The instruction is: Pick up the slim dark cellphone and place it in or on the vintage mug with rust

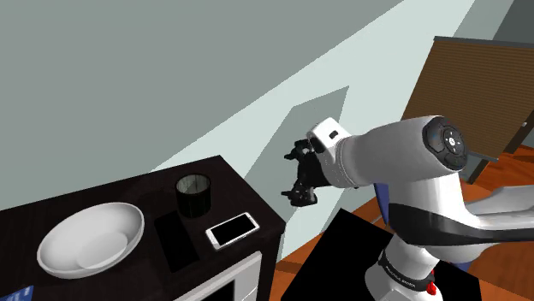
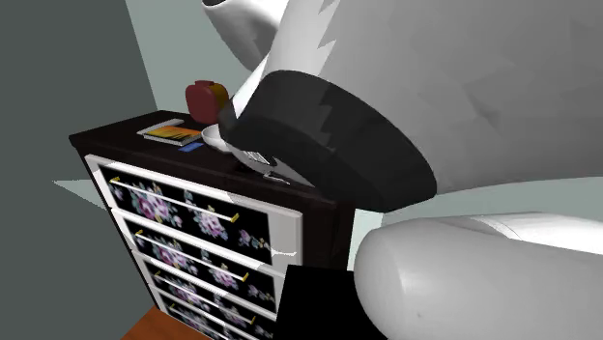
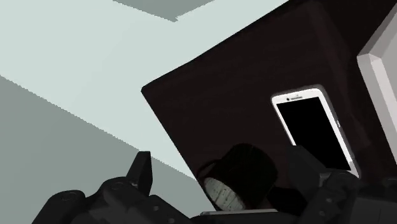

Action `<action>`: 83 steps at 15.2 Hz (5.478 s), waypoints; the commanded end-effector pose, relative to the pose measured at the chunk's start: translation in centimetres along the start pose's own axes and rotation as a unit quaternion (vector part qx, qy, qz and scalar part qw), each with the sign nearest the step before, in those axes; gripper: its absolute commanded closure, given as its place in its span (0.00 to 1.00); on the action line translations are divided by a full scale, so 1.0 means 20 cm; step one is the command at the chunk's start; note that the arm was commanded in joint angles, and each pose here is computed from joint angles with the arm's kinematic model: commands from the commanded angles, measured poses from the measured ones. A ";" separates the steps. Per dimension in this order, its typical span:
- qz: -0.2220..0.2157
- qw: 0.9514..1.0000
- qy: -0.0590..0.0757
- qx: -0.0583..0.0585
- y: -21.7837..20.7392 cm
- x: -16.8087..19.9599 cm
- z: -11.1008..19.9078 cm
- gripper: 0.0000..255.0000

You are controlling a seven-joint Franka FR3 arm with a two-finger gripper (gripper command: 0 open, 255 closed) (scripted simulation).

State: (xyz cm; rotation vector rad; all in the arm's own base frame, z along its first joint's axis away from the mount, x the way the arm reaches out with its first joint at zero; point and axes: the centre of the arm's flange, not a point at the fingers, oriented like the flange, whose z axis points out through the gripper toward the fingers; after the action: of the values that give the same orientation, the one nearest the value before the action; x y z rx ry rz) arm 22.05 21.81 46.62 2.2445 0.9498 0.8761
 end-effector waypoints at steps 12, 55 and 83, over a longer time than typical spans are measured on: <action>-0.217 0.936 0.200 -0.194 -0.97 -0.28 0.50 0.00; -0.275 0.894 0.253 -0.246 -0.86 -0.14 0.65 1.00; -0.275 0.894 0.253 -0.246 -0.29 0.37 0.76 1.00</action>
State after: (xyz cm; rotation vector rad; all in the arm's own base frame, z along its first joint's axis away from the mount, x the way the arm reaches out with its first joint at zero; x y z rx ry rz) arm 33.44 27.89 35.64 1.2338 1.3206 1.2714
